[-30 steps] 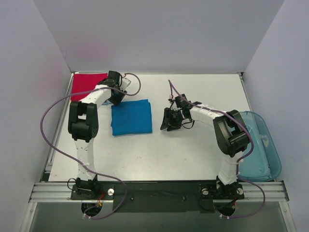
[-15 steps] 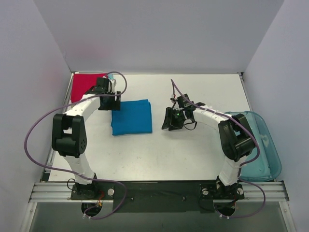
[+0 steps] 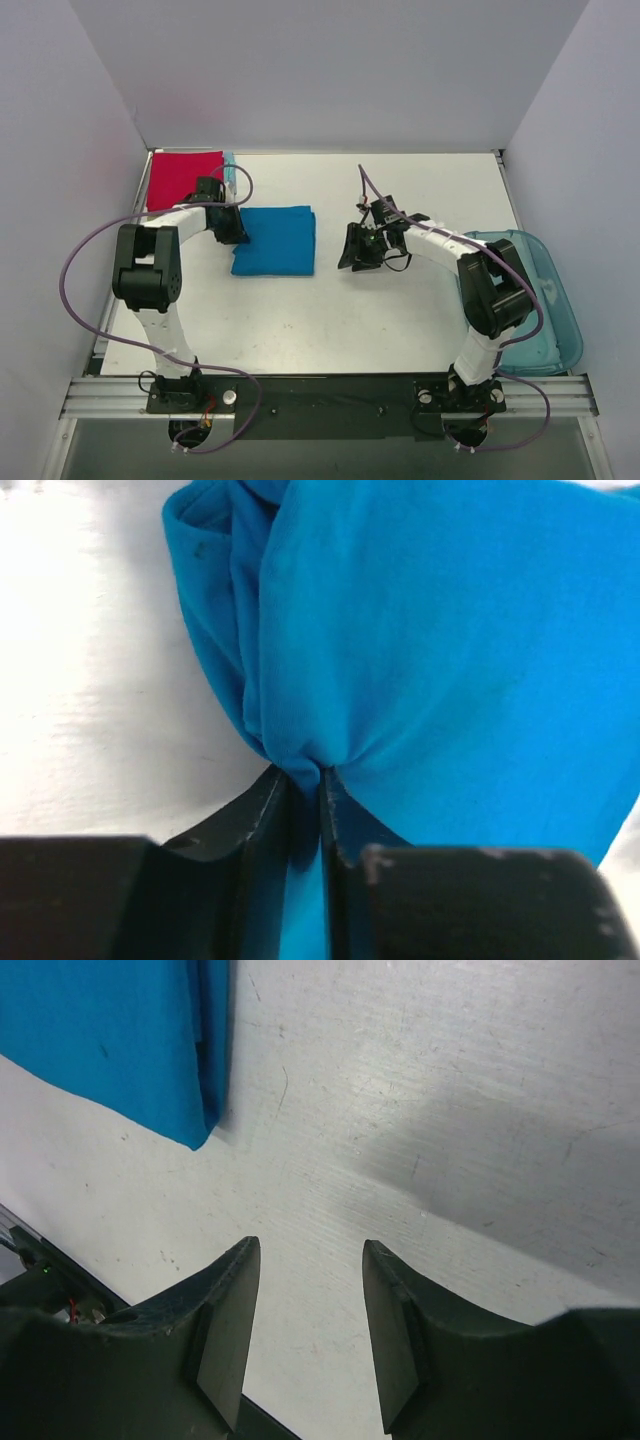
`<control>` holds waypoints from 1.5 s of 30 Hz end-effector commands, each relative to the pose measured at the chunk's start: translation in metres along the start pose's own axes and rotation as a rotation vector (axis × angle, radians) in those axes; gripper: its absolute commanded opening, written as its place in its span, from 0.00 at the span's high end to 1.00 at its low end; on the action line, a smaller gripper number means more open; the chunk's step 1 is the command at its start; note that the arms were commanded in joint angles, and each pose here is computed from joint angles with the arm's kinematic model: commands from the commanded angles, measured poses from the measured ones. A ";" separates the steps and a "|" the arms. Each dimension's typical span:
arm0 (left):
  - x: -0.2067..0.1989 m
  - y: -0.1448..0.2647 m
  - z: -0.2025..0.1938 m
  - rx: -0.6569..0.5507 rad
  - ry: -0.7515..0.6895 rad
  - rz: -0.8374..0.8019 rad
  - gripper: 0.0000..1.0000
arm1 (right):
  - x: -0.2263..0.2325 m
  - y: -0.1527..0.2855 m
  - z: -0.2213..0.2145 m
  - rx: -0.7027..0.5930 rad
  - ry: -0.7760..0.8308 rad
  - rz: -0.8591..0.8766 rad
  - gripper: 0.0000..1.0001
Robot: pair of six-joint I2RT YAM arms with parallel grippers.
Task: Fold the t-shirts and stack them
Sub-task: Put the neatly folded tshirt into the corner of the board with the left arm
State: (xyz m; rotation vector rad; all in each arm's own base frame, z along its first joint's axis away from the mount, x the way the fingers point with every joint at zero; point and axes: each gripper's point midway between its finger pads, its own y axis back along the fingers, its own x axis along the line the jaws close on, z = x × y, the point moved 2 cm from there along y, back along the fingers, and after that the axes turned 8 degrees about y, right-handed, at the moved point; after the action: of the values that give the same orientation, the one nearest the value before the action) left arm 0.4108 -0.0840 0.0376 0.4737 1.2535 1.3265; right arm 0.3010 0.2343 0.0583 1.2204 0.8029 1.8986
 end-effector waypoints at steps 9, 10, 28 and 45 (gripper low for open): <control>-0.021 0.014 0.035 -0.051 -0.144 -0.046 1.00 | -0.002 0.046 0.023 -0.119 -0.012 -0.015 0.59; -0.020 0.018 0.040 -0.056 -0.183 -0.025 1.00 | -0.005 0.048 0.024 -0.125 -0.017 -0.018 0.59; -0.034 0.069 0.192 -0.369 -0.529 0.343 1.00 | -0.025 0.060 0.022 -0.125 -0.040 -0.058 0.59; -0.018 0.107 0.266 -0.577 -0.390 0.389 1.00 | -0.032 0.061 0.015 -0.093 -0.040 -0.101 0.59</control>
State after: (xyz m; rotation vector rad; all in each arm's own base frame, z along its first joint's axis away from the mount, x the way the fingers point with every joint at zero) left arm 0.5850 -0.0014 0.1872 0.6796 0.4658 1.6312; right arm 0.3127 0.1837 0.0869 1.1668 0.7276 1.8107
